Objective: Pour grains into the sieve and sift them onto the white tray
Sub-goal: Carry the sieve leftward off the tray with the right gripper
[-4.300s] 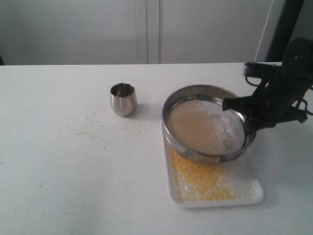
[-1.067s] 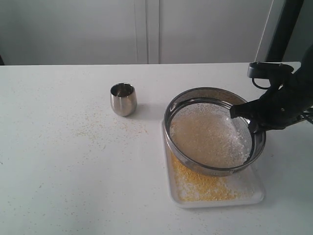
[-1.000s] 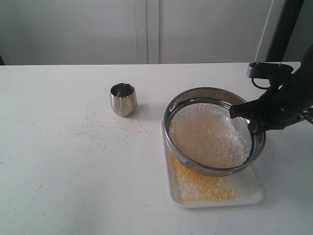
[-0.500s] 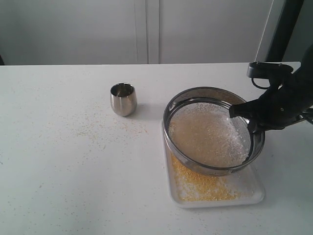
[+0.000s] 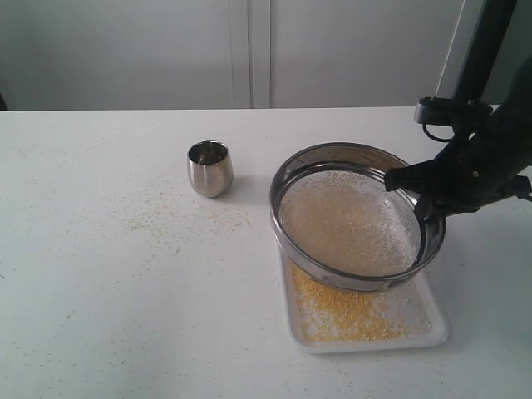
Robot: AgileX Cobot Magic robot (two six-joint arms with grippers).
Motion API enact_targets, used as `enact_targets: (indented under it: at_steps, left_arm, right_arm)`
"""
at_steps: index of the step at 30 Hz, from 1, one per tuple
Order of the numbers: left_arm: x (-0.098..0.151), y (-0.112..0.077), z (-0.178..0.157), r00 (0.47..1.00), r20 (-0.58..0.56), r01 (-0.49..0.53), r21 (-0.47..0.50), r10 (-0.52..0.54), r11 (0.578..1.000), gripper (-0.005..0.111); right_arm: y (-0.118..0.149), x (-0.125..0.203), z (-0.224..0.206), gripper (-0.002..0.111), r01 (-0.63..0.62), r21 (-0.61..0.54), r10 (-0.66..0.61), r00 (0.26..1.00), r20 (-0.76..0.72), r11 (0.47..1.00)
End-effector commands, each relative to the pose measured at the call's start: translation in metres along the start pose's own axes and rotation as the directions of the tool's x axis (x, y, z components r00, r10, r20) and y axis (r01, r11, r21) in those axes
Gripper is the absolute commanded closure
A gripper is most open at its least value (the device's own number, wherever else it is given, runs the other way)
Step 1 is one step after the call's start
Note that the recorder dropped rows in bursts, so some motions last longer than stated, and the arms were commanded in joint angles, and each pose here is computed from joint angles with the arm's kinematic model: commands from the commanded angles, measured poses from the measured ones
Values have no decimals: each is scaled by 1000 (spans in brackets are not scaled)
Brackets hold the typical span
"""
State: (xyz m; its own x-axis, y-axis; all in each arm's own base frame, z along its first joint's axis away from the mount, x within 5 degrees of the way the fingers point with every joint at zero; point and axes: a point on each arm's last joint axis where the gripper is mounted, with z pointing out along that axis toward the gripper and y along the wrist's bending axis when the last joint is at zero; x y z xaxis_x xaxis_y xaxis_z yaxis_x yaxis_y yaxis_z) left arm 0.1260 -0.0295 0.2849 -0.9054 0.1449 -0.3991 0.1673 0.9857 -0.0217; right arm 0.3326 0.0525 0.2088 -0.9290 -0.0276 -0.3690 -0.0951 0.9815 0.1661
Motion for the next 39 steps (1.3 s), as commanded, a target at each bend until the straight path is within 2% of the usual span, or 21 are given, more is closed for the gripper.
enact_targets:
  at_steps: [1,10,25,34,39]
  left_arm:
    - [2,1,-1,1000,-6,0,-2,0,1000,107]
    - [2,1,-1,1000,-6,0,-2,0,1000,107]
    - [2,1,-1,1000,-6,0,-2,0,1000,107]
    - [2,1,-1,1000,-6,0,-2,0,1000,107]
    - [2,1,-1,1000,-6,0,-2,0,1000,107]
  right_arm:
    - [16,-7,-10,108,0,-47,1,1000,11,999]
    - [48,-2,-8,108,84,-85,-85,996,-5,993]
    - [91,-7,-18,108,197,-132,-192,980,52,971]
    - [112,-12,-24,108,221,-159,-210,974,79,962]
    - [133,-15,-11,108,242,-182,-240,970,38,953]
